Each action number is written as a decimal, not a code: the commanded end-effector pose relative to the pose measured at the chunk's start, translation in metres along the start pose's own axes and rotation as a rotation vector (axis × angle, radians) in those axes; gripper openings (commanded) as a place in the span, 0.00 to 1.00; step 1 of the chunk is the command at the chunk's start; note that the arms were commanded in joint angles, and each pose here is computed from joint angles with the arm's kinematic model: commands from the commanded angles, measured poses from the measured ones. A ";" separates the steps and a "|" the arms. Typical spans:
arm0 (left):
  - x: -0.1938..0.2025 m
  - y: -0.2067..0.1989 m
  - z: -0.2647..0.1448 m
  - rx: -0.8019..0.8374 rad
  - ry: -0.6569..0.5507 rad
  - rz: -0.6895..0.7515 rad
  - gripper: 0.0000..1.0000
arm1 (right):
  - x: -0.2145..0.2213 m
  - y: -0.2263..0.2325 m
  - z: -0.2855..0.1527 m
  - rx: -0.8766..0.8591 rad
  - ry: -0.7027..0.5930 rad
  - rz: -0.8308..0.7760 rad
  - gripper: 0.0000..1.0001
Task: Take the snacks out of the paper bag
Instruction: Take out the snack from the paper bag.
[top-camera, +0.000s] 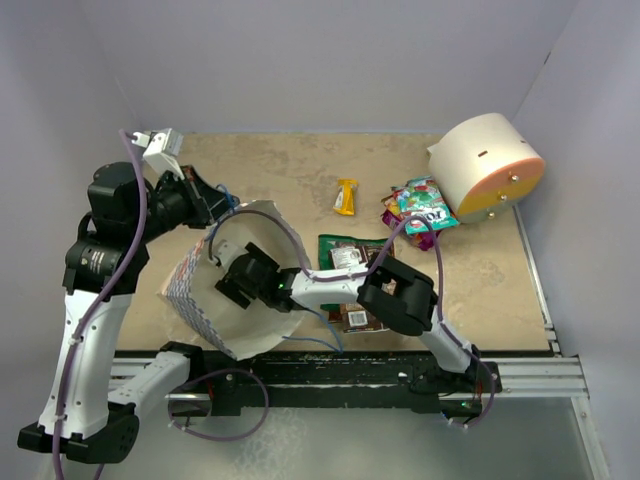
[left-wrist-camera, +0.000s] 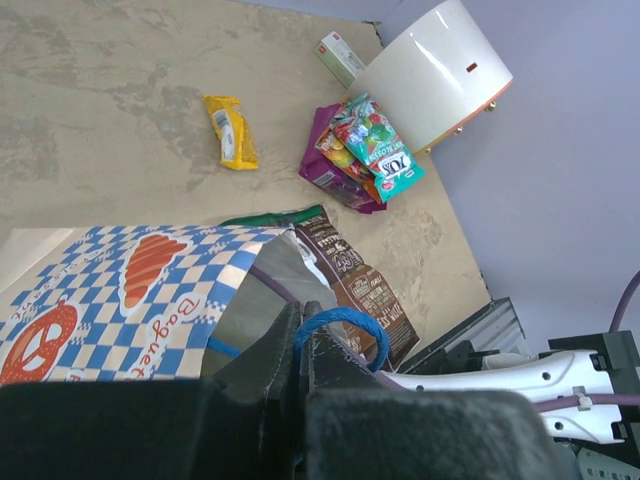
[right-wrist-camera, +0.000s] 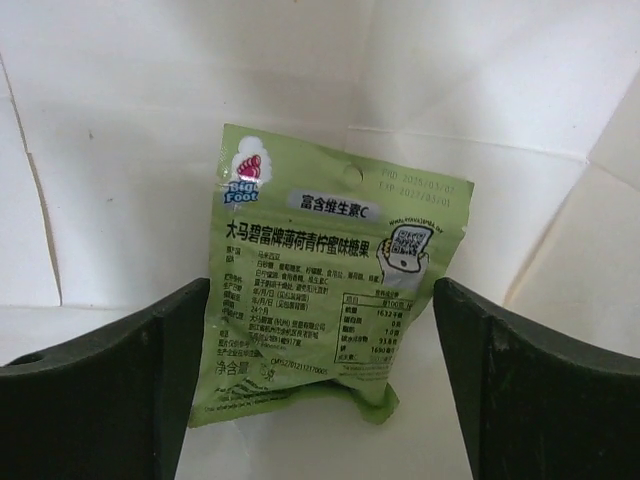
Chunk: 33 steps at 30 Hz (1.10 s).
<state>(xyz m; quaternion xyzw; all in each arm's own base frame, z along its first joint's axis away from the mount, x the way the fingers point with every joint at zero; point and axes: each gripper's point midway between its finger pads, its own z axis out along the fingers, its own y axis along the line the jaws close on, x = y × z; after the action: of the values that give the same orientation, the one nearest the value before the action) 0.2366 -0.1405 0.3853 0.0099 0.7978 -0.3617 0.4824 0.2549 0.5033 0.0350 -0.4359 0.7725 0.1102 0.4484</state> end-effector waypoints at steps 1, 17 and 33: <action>-0.019 -0.018 -0.014 0.039 -0.076 0.050 0.00 | -0.009 -0.004 0.000 -0.019 -0.005 0.070 0.89; -0.015 -0.016 -0.016 0.032 -0.077 0.026 0.00 | -0.049 -0.011 -0.015 -0.056 -0.110 0.016 0.29; -0.031 -0.002 -0.011 -0.053 -0.131 0.035 0.00 | -0.074 -0.024 -0.132 -0.162 -0.243 0.001 0.19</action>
<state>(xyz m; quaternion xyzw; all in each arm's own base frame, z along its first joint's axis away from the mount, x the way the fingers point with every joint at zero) 0.2378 -0.1311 0.3891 -0.0067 0.7953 -0.3415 0.5008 0.2180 0.4707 0.1543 -0.4592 0.7117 0.2152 0.4861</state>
